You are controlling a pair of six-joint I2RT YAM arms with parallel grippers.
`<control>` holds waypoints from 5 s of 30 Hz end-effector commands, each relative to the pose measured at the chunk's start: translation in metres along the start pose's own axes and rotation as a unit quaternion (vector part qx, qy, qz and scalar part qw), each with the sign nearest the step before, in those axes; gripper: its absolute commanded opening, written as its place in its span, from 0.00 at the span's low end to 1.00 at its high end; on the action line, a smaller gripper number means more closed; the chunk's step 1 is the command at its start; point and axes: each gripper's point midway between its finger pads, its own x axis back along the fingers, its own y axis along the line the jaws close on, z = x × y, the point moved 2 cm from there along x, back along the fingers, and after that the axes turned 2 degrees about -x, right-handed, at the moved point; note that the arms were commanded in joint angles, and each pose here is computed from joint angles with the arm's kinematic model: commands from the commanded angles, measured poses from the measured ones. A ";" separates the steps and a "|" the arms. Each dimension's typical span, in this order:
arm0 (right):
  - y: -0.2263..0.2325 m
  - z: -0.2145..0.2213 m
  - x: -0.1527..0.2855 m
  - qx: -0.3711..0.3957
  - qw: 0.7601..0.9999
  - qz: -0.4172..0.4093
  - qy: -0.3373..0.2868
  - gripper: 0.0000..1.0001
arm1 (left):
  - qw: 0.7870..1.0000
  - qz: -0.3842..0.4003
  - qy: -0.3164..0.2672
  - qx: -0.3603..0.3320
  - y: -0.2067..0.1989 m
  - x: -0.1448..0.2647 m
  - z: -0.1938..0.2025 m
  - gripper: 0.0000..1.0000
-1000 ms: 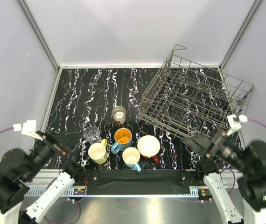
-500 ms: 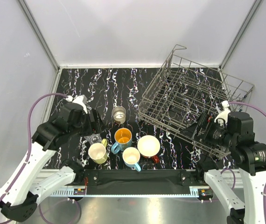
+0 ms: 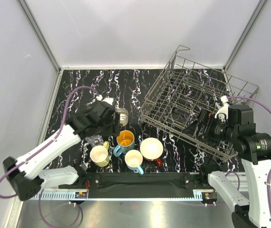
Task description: Load the cups into the dish rack
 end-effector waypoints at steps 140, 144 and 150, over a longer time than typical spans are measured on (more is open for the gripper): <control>0.068 -0.261 -0.135 -0.010 0.914 0.148 -0.378 0.00 | 0.914 0.219 -0.319 0.120 -0.006 0.133 -0.057 0.99; 0.066 -0.283 -0.169 -0.003 0.919 0.152 -0.365 0.00 | 0.918 0.210 -0.317 0.110 -0.003 0.126 -0.052 0.99; 0.059 -0.297 -0.213 -0.010 0.918 0.166 -0.360 0.00 | 0.922 0.173 -0.330 0.102 0.009 0.122 -0.053 0.99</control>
